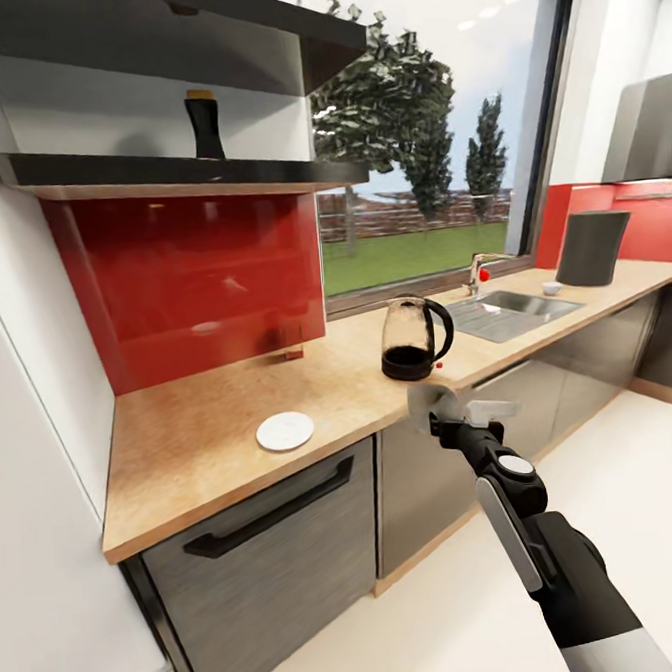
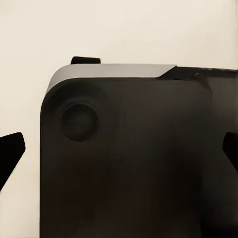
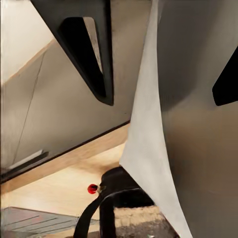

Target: Set up a coffee station on the kitchen countertop: keep the coffee maker on the countertop, move the bottle of coffee from the kitchen shelf to the counter next to the coffee maker, place a paper coffee filter on top of the coffee maker, put the saucer next to the coffee maker with the coffee cup on the saucer, and place the electric kettle next to the coffee maker.

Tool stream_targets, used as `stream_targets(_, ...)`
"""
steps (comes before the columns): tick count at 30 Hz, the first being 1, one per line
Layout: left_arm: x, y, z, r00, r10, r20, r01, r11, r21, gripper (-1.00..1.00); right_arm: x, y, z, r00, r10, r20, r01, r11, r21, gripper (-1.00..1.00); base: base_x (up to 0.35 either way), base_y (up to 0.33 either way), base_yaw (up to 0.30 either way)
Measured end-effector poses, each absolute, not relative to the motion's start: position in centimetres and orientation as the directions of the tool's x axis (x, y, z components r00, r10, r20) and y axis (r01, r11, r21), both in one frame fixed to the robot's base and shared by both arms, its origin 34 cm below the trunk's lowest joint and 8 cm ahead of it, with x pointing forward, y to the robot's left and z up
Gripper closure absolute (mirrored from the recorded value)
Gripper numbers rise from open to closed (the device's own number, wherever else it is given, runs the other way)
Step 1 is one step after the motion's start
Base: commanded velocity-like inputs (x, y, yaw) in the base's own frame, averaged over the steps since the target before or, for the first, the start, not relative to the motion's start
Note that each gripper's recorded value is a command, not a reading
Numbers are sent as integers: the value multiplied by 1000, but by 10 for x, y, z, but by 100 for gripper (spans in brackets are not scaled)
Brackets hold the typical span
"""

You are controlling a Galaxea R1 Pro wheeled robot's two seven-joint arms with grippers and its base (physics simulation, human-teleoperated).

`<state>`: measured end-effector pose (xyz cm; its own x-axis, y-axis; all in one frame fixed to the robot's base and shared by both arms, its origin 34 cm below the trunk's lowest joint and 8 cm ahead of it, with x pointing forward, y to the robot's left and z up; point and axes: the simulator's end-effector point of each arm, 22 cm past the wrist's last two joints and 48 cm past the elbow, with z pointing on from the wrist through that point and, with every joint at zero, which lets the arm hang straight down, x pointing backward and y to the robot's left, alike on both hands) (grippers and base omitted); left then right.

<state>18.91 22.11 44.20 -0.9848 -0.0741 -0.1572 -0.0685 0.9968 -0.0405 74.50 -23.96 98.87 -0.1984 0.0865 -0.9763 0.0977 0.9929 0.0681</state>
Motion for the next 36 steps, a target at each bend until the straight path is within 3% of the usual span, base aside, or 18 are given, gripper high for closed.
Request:
stream_targets(22, 189, 222, 442, -985, -76, -157, -70, 997, -40, -100, 738, -242, 972, -225, 88, -970, 106, 992, 65, 100, 5, -1, -291)
stream_targets(36, 189, 221, 442, -985, -69, -156, -63, 997, -41, -100, 738, -243, 972, -223, 89, -971, 108, 992, 66, 100, 257, -130, -297)
